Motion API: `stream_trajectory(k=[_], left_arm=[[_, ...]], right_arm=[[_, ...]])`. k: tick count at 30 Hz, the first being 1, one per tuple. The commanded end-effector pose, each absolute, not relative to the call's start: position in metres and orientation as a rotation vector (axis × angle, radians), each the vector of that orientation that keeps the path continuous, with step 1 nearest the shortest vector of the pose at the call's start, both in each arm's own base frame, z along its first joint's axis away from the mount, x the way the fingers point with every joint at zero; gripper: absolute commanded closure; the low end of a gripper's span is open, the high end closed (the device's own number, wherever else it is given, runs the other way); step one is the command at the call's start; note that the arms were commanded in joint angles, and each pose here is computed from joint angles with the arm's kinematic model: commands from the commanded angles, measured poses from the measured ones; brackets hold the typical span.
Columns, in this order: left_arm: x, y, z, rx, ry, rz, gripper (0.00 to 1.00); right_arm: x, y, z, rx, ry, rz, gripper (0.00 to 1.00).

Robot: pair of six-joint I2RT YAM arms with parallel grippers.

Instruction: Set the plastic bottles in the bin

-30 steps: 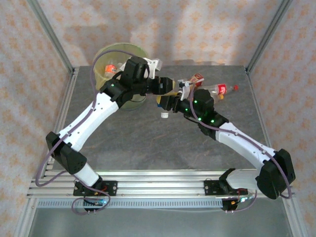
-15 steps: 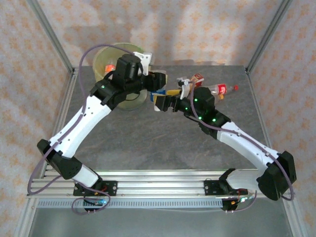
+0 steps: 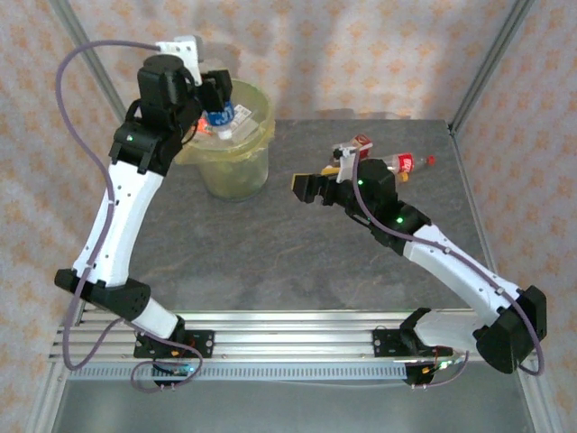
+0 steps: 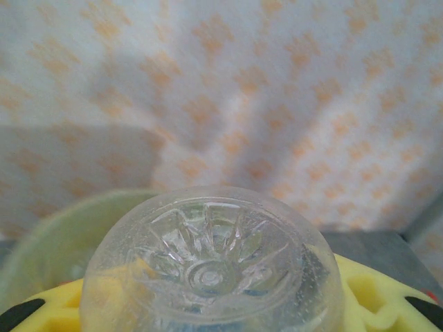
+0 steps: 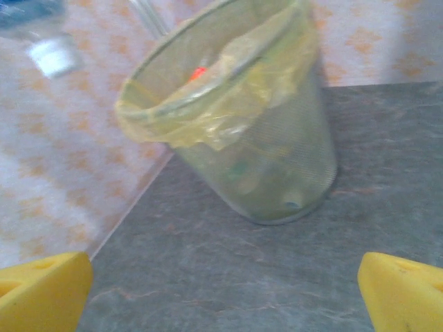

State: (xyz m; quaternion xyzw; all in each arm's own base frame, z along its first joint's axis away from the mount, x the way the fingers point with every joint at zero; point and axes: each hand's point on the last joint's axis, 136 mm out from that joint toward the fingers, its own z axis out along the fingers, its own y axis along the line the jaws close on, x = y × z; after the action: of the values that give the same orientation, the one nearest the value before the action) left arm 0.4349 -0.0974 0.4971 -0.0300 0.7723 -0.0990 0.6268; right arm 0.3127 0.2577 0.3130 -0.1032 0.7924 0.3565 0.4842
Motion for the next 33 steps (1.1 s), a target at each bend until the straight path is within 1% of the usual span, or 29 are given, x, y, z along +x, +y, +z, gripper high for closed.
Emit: stream_trajectory(k=[1,5,10,14,19,23,27,30,33], left_arm=[[0.462,-0.070,0.491,-0.075,1.791,-0.034,0.63],[0.492,-0.053,0.474,-0.060,1.863,0.088,0.63],[0.527,-0.036,0.448,-0.038,1.936,0.209,0.63],[0.545,-0.028,0.428,0.006,1.966,0.301,0.62],[0.556,-0.020,0.393,0.065,2.049,0.428,0.60],[0.563,-0.017,0.367,0.111,2.111,0.491,0.50],[0.565,-0.019,0.354,0.126,2.143,0.487,0.27],[0.564,-0.021,0.354,0.120,2.149,0.465,0.17],[0.562,-0.022,0.356,0.114,2.148,0.450,0.13]], right_arm=[[0.327,0.226,0.315,-0.080,1.959,0.698,0.01],[0.334,0.205,0.304,0.031,2.015,0.567,0.01],[0.334,0.201,0.297,0.049,2.032,0.550,0.01],[0.335,0.197,0.292,0.076,2.037,0.531,0.01],[0.338,0.178,0.284,0.175,2.053,0.443,0.01],[0.342,0.154,0.275,0.306,2.066,0.376,0.01],[0.344,0.131,0.264,0.431,2.082,0.339,0.01],[0.344,0.116,0.258,0.501,2.088,0.300,0.01],[0.346,0.106,0.247,0.551,2.112,0.235,0.01]])
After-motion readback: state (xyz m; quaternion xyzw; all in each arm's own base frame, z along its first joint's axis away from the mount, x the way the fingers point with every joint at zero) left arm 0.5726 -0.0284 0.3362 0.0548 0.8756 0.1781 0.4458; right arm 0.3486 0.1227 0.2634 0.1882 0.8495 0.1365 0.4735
